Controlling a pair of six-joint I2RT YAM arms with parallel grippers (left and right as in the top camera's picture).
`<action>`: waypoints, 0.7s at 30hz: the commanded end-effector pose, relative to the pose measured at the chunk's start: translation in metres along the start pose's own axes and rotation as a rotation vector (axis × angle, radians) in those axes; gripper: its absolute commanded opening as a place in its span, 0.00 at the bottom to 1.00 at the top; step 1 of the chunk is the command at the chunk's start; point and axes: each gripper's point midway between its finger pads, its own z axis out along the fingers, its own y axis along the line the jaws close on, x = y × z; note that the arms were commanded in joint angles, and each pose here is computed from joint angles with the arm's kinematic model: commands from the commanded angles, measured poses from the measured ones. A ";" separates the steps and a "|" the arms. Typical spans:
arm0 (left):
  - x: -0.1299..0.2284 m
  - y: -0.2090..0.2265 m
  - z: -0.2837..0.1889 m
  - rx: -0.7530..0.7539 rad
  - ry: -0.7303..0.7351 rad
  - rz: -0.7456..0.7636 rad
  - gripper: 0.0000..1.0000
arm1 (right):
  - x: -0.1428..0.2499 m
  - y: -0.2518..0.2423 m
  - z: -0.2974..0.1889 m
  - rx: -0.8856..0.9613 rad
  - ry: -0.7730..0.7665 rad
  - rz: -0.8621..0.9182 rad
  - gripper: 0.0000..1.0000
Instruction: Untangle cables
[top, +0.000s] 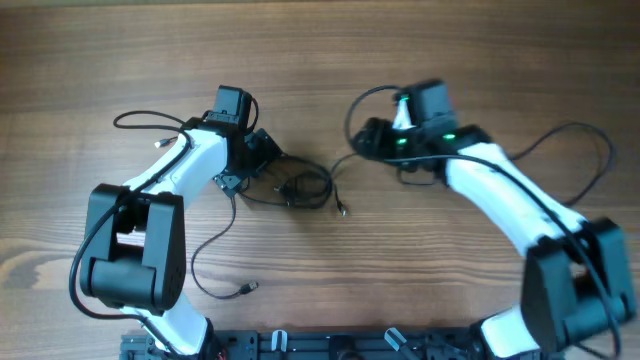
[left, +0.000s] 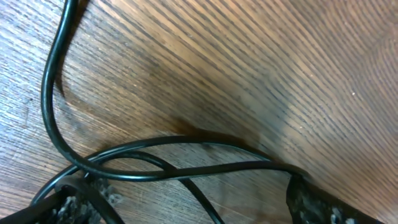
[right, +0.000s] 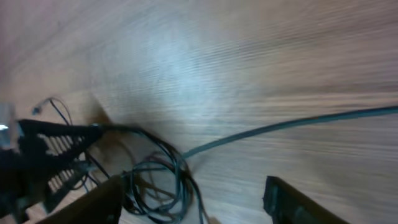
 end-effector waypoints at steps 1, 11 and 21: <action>0.021 0.030 0.026 -0.092 0.084 -0.018 0.95 | 0.028 -0.001 0.039 0.018 0.093 0.125 0.65; 0.023 0.028 0.026 -0.080 0.099 -0.006 0.28 | 0.038 0.019 0.102 -0.078 0.103 0.263 0.04; 0.012 0.079 0.029 -0.295 -0.024 0.010 0.04 | -0.085 0.094 -0.075 -0.607 -0.232 -0.175 0.04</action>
